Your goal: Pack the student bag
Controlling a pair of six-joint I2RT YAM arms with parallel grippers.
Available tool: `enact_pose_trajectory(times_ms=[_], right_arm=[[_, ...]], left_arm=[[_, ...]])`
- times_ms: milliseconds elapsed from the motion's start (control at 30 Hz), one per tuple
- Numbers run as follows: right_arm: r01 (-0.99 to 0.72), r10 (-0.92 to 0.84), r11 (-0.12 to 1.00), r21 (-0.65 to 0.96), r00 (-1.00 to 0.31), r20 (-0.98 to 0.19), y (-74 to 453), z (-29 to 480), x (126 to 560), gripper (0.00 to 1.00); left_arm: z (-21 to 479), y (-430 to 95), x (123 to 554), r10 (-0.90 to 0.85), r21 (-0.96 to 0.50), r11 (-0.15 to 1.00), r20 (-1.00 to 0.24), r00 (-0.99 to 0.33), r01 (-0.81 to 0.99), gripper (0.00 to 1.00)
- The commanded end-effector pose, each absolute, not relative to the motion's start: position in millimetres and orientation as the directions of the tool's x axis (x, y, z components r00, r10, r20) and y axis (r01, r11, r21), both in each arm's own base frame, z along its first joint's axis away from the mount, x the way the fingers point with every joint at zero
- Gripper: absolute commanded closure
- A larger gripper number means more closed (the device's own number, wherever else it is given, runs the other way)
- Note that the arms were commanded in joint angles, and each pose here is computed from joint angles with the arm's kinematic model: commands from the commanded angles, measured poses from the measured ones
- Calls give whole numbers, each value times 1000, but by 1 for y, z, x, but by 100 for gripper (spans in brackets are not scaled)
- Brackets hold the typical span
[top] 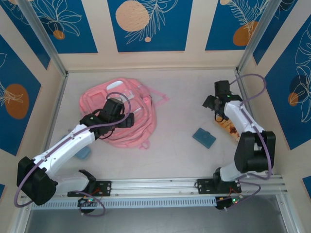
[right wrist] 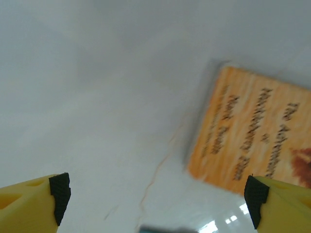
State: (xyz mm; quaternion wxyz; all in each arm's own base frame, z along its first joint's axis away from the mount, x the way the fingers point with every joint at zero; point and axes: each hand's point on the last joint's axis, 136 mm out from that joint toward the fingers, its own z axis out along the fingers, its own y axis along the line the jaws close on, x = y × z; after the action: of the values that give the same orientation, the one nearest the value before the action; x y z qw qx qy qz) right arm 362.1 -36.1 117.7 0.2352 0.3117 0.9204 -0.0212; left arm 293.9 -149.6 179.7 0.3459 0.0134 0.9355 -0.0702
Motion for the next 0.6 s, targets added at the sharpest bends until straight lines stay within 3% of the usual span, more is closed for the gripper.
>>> enact_pose_trajectory(times_ms=[0, 100, 433, 500, 567], right_arm=[[659, 635, 750, 49, -699, -330, -56, 102, 350, 5], [715, 691, 699, 18, -669, -275, -72, 87, 353, 3], [702, 686, 702, -119, -711, -152, -81, 47, 358, 4], [709, 697, 689, -153, -705, -128, -81, 42, 352, 8], [711, 705, 680, -178, -701, -106, -81, 37, 345, 18]], left_arm=[[188, -151, 302, -79, -172, 984, -681, -728, 54, 0], [186, -154, 303, -80, -181, 982, -681, -728, 61, 0], [176, -163, 309, -72, -198, 976, -676, -733, 87, 0], [174, -163, 310, -79, -196, 978, -676, -732, 76, 0], [172, -161, 310, -82, -192, 979, -678, -730, 69, 0]])
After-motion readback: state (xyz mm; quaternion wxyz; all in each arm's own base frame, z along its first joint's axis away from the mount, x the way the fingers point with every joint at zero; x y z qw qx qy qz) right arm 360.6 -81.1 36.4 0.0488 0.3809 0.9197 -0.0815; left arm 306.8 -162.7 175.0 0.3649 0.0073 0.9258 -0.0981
